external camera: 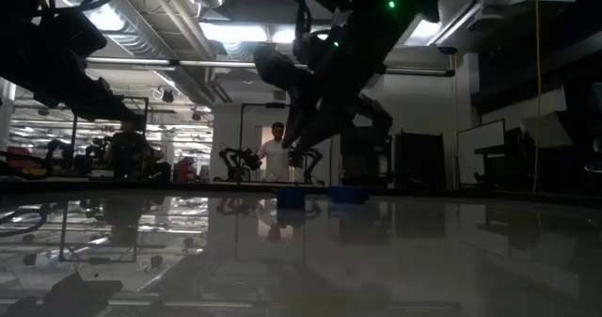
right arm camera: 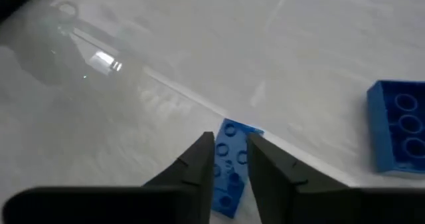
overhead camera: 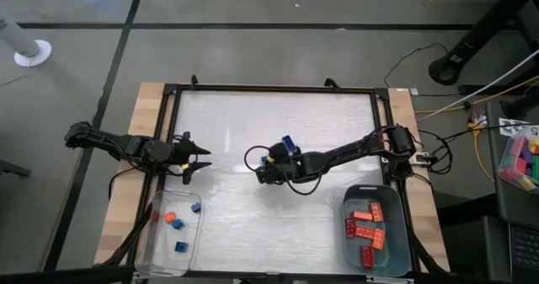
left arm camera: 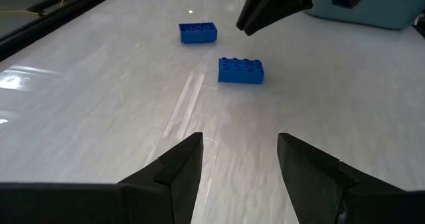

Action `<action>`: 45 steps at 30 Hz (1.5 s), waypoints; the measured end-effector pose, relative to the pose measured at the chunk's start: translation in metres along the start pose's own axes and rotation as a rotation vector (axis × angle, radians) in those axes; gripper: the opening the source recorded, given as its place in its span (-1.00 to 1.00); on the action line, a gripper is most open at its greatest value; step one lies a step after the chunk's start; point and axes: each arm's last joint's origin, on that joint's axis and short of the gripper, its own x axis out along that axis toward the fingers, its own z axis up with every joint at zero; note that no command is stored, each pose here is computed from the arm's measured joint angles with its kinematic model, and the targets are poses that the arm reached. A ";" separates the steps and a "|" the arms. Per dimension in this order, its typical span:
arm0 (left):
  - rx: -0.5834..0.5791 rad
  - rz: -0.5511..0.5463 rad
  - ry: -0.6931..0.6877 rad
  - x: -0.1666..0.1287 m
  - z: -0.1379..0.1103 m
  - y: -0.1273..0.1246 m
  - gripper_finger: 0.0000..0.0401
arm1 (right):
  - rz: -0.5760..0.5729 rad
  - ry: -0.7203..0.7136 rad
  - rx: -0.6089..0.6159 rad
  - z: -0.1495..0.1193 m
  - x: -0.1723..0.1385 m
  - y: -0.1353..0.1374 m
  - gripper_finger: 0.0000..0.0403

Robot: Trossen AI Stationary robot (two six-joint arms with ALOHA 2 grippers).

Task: Sort blocks by size
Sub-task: Put the large blue game piece into the blue bin

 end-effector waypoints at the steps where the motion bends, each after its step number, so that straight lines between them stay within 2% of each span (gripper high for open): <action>1: -0.004 0.000 0.000 0.000 0.000 0.000 -0.09 | 0.003 -0.001 -0.008 0.001 -0.001 0.001 -0.53; 7: 0.002 0.000 0.000 0.000 0.000 0.000 -0.09 | 0.052 0.031 -0.003 0.003 -0.001 0.008 -0.29; 16: 0.003 0.000 0.002 0.000 0.000 0.000 -0.09 | 0.015 0.038 0.014 -0.009 0.015 0.006 -0.06; 23: 0.003 0.000 0.001 0.000 0.000 0.000 -0.09 | -0.014 -0.008 0.035 -0.012 0.020 0.006 -0.05; 32: 0.003 0.000 0.002 0.000 0.000 0.000 -0.09 | -0.055 0.019 0.059 -0.022 0.033 0.007 -0.05; 40: 0.003 0.000 0.001 0.000 0.000 0.000 -0.09 | -0.147 0.049 -0.002 -0.018 0.040 0.021 -0.05; 45: 0.003 0.000 0.001 0.000 0.000 0.000 -0.09 | -0.189 0.069 -0.037 -0.025 0.051 0.022 -0.05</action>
